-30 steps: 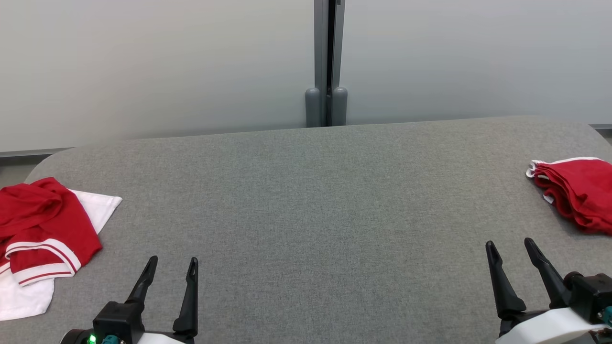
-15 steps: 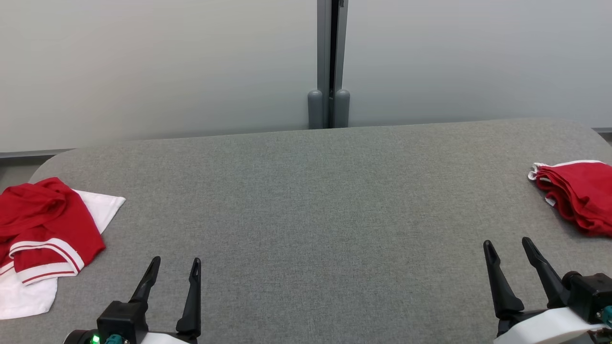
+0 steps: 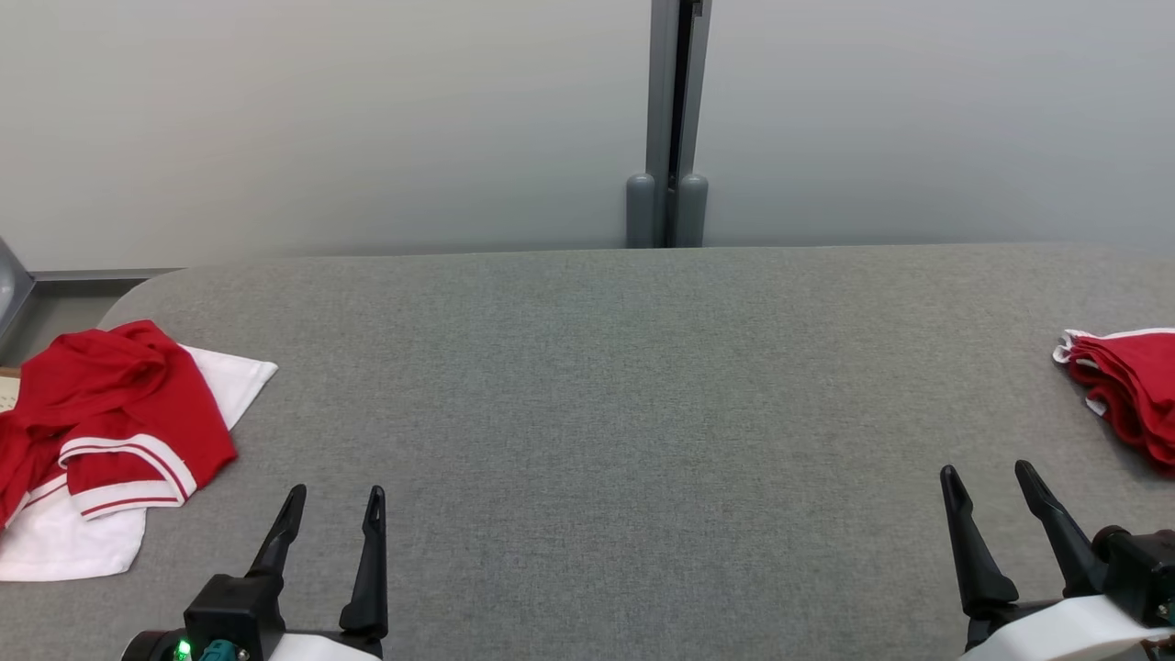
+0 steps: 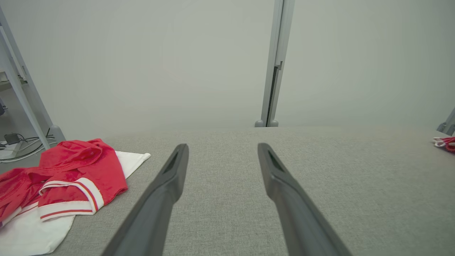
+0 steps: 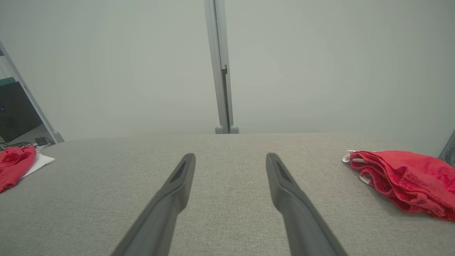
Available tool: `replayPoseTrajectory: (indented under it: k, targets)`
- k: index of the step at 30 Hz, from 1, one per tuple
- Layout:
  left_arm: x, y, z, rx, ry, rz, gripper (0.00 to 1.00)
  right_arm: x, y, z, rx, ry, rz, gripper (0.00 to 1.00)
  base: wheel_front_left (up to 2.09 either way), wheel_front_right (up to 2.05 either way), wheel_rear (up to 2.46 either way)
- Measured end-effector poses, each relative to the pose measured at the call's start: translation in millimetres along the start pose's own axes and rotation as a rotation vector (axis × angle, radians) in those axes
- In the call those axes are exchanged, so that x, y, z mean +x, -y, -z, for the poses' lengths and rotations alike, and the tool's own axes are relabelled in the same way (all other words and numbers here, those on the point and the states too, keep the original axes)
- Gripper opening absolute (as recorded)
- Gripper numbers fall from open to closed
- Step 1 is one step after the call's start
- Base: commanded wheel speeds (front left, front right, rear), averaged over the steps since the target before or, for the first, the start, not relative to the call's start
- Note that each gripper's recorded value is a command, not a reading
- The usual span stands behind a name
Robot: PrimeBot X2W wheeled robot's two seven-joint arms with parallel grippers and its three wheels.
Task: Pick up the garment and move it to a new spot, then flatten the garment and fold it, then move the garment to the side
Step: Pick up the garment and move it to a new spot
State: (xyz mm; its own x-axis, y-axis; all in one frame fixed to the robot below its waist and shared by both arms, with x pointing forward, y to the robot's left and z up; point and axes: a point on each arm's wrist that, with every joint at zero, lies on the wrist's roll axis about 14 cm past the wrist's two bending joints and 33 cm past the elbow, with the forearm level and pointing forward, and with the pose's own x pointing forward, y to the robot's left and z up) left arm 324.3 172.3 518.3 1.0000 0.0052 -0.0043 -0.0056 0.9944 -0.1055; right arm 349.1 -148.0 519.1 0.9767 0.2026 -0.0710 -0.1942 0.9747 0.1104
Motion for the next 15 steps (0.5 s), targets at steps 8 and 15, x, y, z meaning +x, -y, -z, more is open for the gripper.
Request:
replayPoseTrajectory:
  k: [8,15]
  targets:
    - [-8.1,-23.1,-19.6,-0.027,0.091,-0.1,1.0,13.7,-24.3,-2.8,-0.01,-0.002,-0.079,1.0,0.0,0.0,0.0]
    - [-28.2,-62.4,-32.8,-0.027,0.156,-0.24,1.0,29.1,-60.4,-5.7,-0.023,-0.005,-0.191,1.0,0.0,0.0,0.0]
